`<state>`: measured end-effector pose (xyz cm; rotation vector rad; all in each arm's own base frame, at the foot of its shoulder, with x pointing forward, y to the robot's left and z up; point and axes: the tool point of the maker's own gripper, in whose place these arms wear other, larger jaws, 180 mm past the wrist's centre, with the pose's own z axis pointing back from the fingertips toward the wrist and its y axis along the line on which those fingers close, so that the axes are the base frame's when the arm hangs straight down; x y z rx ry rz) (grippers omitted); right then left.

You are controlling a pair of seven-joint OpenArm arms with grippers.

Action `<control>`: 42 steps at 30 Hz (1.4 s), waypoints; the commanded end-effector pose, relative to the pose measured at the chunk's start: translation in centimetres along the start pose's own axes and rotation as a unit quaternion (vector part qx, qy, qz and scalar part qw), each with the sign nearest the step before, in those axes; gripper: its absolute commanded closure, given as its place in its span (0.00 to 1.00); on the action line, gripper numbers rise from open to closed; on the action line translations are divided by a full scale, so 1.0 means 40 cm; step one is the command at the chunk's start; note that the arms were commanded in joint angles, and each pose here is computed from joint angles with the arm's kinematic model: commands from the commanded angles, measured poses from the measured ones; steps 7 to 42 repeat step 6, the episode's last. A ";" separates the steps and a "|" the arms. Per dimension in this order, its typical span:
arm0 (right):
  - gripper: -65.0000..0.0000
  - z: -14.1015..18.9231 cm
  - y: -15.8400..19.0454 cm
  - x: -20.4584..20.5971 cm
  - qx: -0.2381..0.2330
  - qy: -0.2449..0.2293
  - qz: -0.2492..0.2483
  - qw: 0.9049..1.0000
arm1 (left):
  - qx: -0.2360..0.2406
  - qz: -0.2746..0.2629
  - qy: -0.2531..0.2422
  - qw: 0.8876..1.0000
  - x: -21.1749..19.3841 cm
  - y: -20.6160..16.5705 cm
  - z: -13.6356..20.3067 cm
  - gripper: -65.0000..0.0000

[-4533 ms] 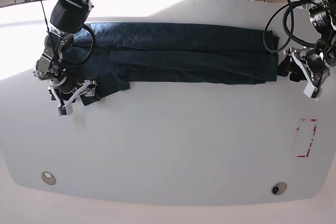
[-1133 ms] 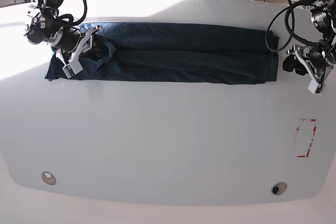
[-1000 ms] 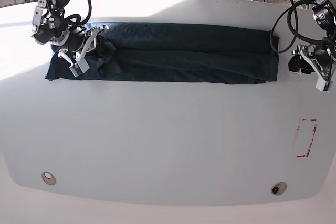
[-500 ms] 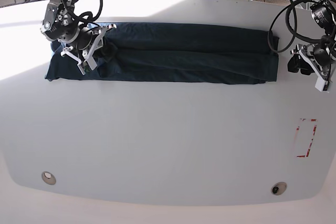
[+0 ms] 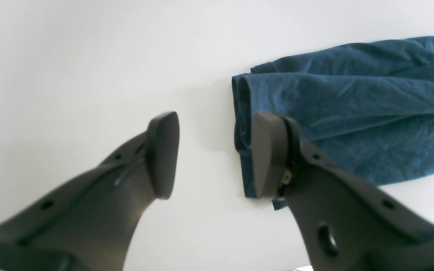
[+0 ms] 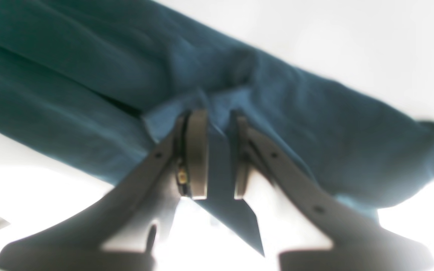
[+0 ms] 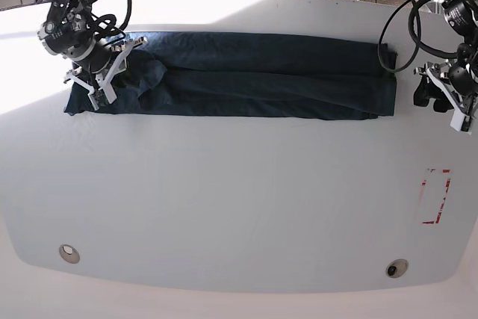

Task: Fold the T-shirt properly
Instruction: 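Open the right gripper and lift it off the folded shirt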

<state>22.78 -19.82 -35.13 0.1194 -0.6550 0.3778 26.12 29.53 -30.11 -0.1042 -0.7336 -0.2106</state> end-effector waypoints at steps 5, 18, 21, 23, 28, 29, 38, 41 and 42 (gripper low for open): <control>0.84 0.015 -0.021 0.056 -0.009 -0.036 0.010 0.999 | 0.005 -0.013 -0.012 1.000 0.021 0.007 0.015 0.55; 0.84 0.015 -0.022 0.055 -0.010 -0.035 0.009 0.999 | 0.004 -0.012 -0.011 1.000 0.020 0.007 0.014 0.55; 0.84 0.015 -0.022 0.055 -0.010 -0.035 0.009 0.999 | 0.004 -0.012 -0.011 1.000 0.020 0.007 0.014 0.55; 0.84 0.015 -0.022 0.055 -0.010 -0.035 0.009 0.999 | 0.004 -0.012 -0.011 1.000 0.020 0.007 0.014 0.55; 0.84 0.015 -0.022 0.055 -0.010 -0.035 0.009 0.999 | 0.004 -0.012 -0.011 1.000 0.020 0.007 0.014 0.55; 0.84 0.015 -0.022 0.055 -0.010 -0.035 0.009 0.999 | 0.004 -0.012 -0.011 1.000 0.020 0.007 0.014 0.55; 0.84 0.015 -0.022 0.055 -0.010 -0.035 0.009 0.999 | 0.004 -0.012 -0.011 1.000 0.020 0.007 0.014 0.55; 0.84 0.015 -0.022 0.055 -0.010 -0.035 0.009 0.999 | 0.004 -0.012 -0.011 1.000 0.020 0.007 0.014 0.55; 0.84 0.015 -0.022 0.055 -0.010 -0.035 0.009 0.999 | 0.004 -0.012 -0.011 1.000 0.020 0.007 0.014 0.55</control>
